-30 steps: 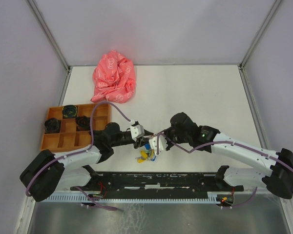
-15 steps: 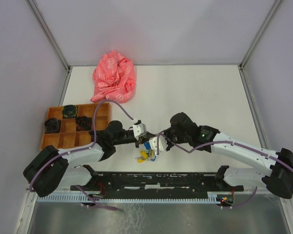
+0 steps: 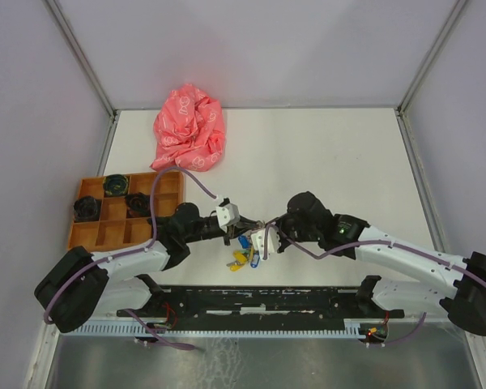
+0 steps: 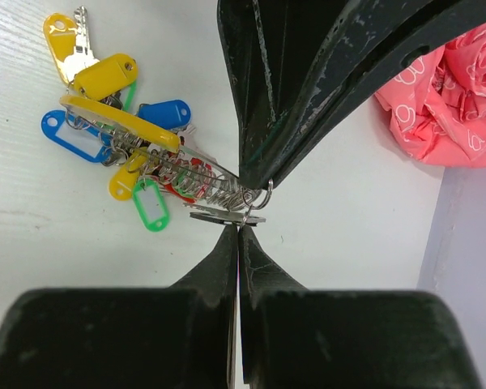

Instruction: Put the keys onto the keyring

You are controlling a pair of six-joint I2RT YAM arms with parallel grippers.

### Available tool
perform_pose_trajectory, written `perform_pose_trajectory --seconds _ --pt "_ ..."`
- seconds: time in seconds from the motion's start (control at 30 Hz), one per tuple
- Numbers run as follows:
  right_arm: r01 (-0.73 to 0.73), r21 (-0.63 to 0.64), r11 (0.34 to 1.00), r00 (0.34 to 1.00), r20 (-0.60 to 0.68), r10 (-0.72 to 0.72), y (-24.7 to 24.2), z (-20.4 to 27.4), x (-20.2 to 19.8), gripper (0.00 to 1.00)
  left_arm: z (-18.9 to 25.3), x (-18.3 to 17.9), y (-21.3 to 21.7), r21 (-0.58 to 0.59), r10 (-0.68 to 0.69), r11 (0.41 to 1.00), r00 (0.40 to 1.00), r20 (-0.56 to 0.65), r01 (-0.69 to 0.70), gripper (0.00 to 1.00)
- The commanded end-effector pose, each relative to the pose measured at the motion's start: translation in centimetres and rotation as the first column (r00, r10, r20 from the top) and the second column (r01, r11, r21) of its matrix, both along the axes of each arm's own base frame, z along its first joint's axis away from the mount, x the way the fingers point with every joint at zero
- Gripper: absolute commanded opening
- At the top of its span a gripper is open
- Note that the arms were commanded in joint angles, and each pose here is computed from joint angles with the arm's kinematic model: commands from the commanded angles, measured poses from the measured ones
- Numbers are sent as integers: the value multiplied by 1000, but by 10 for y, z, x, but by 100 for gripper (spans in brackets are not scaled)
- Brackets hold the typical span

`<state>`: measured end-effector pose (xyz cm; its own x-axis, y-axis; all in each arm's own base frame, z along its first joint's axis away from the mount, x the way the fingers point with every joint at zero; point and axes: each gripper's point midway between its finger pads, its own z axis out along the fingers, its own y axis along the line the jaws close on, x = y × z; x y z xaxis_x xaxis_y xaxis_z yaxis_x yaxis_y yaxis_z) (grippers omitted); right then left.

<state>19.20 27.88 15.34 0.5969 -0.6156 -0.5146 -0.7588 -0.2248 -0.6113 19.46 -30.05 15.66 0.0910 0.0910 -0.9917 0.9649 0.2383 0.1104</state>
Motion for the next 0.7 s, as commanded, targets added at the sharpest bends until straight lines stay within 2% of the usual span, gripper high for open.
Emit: perform_pose_trajectory --seconds 0.0,0.3,0.43,0.5,0.67 --pt "23 37 999 999 -35 -21 2 -6 -3 1 40 5 -2 -129 27 991 998 62 -19 3" --pt "16 72 997 998 -54 -12 17 -12 1 1 41 3 -3 -147 17 989 998 54 -9 3" --pt "101 81 992 993 -70 -95 13 -9 9 1 35 9 0 -133 57 990 997 53 -49 3" --pt "155 89 984 984 -98 -146 8 -7 10 5 31 17 4 -121 103 988 993 54 -96 3" --pt "333 124 935 928 -220 -301 -4 -1 9 31 27 39 14 -106 239 967 970 45 -233 3"
